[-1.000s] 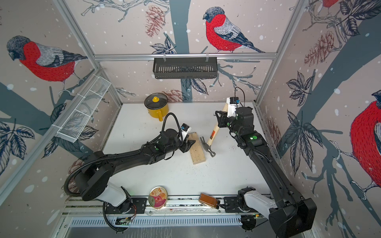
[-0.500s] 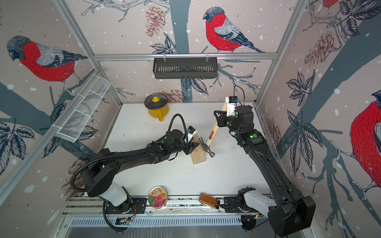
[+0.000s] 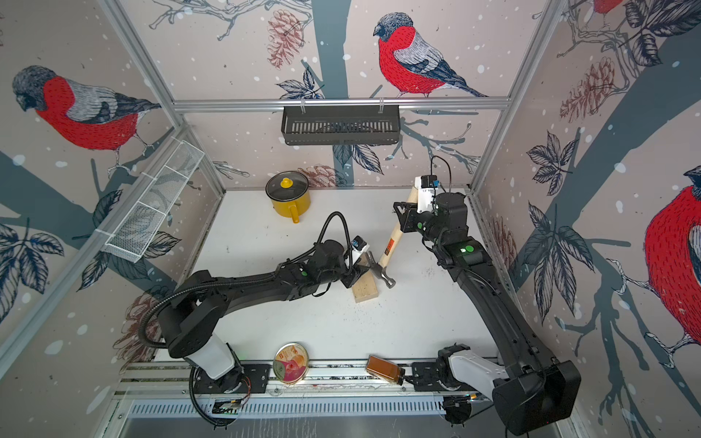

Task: Use a claw hammer to pull out a nail
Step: Pick up the nail with the hammer.

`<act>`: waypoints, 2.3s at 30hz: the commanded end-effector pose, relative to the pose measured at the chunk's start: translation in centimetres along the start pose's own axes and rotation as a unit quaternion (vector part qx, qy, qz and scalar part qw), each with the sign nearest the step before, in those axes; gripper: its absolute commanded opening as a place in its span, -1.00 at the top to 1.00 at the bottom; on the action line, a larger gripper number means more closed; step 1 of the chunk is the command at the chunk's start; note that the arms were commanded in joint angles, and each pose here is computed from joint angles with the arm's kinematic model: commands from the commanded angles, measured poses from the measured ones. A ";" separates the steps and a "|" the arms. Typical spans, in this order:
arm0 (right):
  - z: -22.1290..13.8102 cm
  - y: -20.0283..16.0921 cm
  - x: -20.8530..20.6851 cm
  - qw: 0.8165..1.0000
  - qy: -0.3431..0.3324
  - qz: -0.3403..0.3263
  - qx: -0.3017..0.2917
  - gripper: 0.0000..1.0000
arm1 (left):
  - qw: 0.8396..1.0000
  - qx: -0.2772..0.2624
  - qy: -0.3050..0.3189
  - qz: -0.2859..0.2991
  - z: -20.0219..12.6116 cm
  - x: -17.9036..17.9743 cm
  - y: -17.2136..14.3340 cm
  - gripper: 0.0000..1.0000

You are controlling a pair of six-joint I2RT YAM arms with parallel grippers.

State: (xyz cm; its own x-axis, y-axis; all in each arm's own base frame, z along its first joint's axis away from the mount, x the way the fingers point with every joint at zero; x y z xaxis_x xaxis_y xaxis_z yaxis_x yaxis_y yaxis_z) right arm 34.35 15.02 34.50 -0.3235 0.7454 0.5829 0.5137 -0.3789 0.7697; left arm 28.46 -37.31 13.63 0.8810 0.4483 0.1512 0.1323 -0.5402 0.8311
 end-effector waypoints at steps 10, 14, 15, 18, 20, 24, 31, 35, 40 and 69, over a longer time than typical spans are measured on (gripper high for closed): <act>-0.6 2.0 2.7 0.998 0.057 0.000 -0.031 1.00 | 1.000 -0.001 0.007 0.011 0.2 0.1 0.3 0.23; -0.5 1.8 3.1 0.997 0.065 -0.003 -0.027 1.00 | 1.000 0.000 0.007 0.012 0.3 0.1 0.3 0.31; -0.5 1.7 3.2 0.997 0.067 -0.004 -0.025 0.99 | 1.000 0.000 0.008 0.012 0.2 0.1 0.3 0.32; -0.4 1.5 3.5 0.997 0.072 -0.006 -0.022 1.00 | 1.000 0.001 0.008 0.012 0.3 0.2 0.3 0.39; -0.4 1.5 3.7 0.997 0.074 -0.007 -0.021 1.00 | 1.000 0.002 0.009 0.012 0.3 0.2 0.3 0.40; -0.3 1.5 3.9 0.997 0.076 -0.009 -0.019 1.00 | 1.000 0.004 0.008 0.011 0.4 0.1 0.2 0.43; 0.0 1.2 4.4 0.997 0.080 -0.013 -0.013 1.00 | 1.000 0.003 0.009 0.011 0.4 0.1 0.3 0.44; 0.4 0.9 4.4 0.997 0.078 -0.014 -0.009 0.99 | 1.000 0.003 0.009 0.011 0.4 0.2 0.3 0.49; 0.5 0.7 4.2 0.997 0.074 -0.015 -0.006 1.00 | 1.000 0.004 0.011 0.011 0.4 0.2 0.2 0.59; 1.3 -1.3 3.4 0.998 0.065 -0.013 0.022 1.00 | 0.999 0.009 0.033 0.015 0.3 0.9 -0.1 1.00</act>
State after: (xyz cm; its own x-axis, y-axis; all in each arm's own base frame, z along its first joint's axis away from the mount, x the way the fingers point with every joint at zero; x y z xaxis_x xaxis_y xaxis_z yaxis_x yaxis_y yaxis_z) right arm 33.84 18.04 34.26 -0.4032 0.7144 0.5718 0.5422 -0.3168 0.7782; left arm 28.70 -36.64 12.09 0.8683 0.4648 0.1734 0.1612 -0.5951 0.7873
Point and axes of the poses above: each gripper's point midway between its finger pads, its own z axis out along the fingers, its own x axis along the line the jaws close on, y = z × x, the point moved 1 cm from there along -z, back along the fingers, and after that the axes turned 14 degrees about z, right-handed, at the moved point
